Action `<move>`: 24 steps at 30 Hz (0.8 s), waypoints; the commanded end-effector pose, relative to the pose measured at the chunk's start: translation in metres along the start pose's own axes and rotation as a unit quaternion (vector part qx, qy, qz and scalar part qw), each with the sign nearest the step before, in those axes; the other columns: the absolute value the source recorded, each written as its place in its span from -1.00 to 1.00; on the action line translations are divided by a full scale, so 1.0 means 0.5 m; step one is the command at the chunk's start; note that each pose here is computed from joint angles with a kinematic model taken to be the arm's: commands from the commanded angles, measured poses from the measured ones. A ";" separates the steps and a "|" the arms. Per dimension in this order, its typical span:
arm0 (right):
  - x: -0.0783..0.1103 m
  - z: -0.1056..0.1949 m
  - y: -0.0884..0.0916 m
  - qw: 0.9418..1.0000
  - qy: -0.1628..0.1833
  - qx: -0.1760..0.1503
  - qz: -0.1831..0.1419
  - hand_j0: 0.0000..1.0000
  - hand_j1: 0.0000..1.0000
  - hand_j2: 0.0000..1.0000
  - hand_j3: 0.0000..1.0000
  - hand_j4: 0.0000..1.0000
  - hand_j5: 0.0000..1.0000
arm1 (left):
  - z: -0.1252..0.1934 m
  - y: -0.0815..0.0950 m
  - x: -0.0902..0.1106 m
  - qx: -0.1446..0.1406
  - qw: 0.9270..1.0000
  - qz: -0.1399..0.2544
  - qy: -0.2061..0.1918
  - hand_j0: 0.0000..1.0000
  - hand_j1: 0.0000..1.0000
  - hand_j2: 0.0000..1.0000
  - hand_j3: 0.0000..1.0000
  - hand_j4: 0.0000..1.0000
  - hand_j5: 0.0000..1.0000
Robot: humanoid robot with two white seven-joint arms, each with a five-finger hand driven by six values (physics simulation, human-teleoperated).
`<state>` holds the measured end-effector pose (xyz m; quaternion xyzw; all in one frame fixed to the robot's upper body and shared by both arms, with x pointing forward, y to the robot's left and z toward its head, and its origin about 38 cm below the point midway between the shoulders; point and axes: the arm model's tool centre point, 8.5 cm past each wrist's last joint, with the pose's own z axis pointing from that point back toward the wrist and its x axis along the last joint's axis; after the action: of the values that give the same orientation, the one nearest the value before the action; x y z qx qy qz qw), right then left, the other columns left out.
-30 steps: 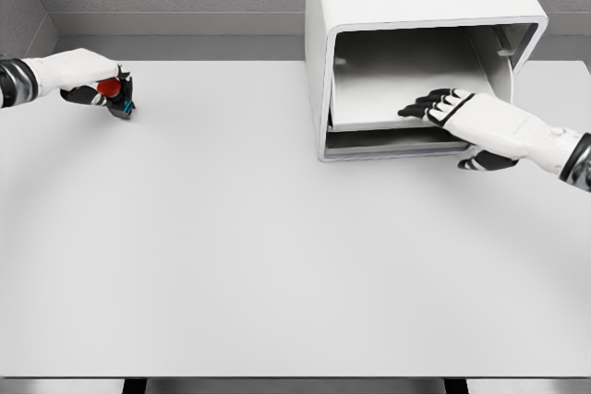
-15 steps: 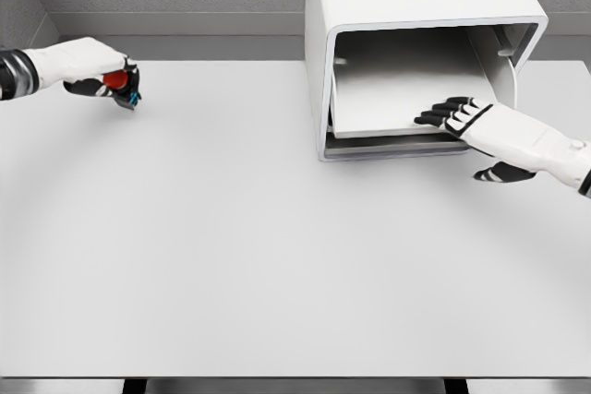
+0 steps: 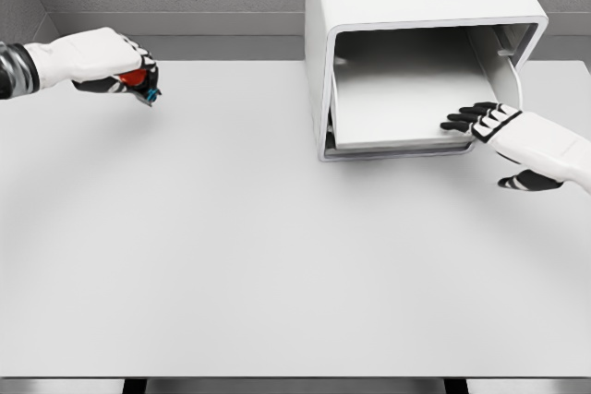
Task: Slide open multi-storey tabletop storage cabinets and put open load switch and slide close multi-storey tabletop storage cabinets
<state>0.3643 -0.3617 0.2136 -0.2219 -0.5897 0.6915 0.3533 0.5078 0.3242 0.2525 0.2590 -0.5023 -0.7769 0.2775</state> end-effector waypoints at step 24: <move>-0.013 0.128 -0.088 0.992 0.017 -0.119 -0.034 0.99 0.99 0.99 0.99 0.99 0.99 | 0.003 0.105 0.203 0.069 0.984 -0.096 -0.136 -0.05 -0.05 -0.05 -0.05 -0.05 -0.05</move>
<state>0.3334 -0.3989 0.2563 -0.2488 -0.6523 0.6196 0.3588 0.4480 0.2453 0.2849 0.2210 -0.5516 -0.7947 0.1238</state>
